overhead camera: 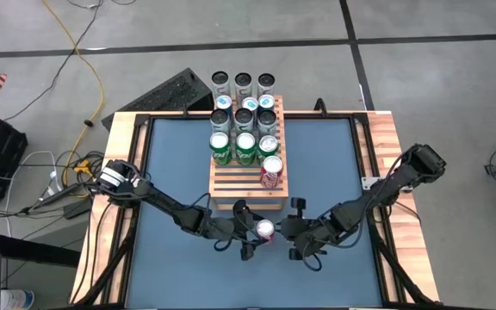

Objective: Place canned beverage on shelf
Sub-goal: Put the left red soda can on the shelf aligned with the other red soda can

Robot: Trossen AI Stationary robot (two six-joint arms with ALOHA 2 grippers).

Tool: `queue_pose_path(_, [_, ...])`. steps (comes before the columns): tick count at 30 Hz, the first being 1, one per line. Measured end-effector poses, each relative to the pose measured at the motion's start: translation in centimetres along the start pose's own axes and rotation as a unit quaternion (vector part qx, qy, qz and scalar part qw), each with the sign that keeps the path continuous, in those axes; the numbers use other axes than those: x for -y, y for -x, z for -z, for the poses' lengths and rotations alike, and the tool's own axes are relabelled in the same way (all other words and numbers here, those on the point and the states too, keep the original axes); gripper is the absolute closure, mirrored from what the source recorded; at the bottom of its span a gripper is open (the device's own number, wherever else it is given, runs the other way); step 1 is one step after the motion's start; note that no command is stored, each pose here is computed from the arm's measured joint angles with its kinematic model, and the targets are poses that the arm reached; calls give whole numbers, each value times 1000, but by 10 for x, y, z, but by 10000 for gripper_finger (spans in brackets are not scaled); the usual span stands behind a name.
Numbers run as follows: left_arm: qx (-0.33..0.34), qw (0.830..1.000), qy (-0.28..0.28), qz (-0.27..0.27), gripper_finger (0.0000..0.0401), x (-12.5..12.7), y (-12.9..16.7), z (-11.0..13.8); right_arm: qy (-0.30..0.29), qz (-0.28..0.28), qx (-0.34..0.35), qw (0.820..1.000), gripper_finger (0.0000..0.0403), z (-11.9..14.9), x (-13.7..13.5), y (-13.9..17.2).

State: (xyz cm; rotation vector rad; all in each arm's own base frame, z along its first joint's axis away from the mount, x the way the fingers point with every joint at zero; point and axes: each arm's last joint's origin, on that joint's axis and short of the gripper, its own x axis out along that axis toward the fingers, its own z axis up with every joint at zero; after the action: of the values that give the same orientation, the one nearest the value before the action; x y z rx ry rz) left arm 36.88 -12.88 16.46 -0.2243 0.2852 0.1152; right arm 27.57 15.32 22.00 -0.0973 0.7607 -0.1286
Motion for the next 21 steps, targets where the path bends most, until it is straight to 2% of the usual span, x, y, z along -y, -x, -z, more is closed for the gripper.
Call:
queue_pose_path(5, [0, 1000, 2, 1, 69, 0, 0, 0, -6, -3, 4, 1000, 340, -2, 1, -1])
queue_pose_path(11, [0, 1000, 4, 3, 119, 0, 0, 0, -6, -3, 3, 1000, 340, -2, 1, -1])
queue_pose_path(21, [20, 999, 42, 24, 121, 8, 3, -2, -4, -10, 7, 1000, 340, -2, -3, 3])
